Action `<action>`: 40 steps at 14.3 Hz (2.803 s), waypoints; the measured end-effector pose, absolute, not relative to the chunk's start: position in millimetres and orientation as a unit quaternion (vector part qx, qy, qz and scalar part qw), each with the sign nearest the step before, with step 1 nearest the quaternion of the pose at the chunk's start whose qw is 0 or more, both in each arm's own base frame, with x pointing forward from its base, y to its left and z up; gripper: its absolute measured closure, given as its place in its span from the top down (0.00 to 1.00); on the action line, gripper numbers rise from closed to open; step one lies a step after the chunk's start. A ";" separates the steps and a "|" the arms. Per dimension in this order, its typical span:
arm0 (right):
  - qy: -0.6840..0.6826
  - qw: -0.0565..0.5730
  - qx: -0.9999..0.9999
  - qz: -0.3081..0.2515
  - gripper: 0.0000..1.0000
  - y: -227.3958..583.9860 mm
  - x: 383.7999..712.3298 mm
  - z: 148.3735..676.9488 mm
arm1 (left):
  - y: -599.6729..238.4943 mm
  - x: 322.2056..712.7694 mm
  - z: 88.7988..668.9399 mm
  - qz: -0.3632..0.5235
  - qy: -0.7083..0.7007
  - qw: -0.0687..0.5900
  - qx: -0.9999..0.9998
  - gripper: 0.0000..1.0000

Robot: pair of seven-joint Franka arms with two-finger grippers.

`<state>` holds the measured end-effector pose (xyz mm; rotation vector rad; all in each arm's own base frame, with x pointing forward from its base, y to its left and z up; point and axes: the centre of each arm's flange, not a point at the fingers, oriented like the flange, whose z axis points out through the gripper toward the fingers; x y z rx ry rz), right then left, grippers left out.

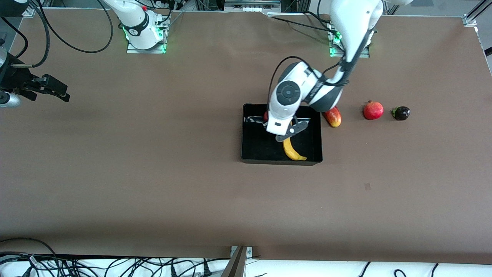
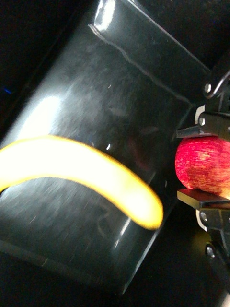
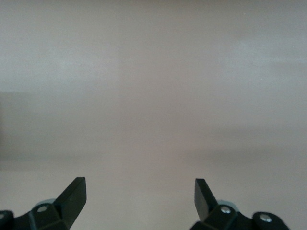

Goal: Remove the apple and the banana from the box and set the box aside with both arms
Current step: 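Lift the apple out with the left gripper and set it beside the pomegranate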

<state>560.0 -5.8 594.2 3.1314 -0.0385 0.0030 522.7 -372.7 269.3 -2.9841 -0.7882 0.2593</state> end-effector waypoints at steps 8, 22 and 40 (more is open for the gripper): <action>-0.012 0.005 1.000 0.001 1.00 -5.9 560.0 594.2 | -137.2 617.8 353.1 0.130 -0.125 -0.007 -0.984 0.48; -0.012 0.005 1.000 0.001 1.00 -5.2 560.1 594.5 | 19.9 674.6 217.9 0.022 -0.024 -0.002 -0.999 0.48; -0.020 0.005 1.000 0.001 1.00 -14.1 560.0 594.4 | -120.3 677.0 295.3 0.007 -0.156 -0.017 -0.988 1.00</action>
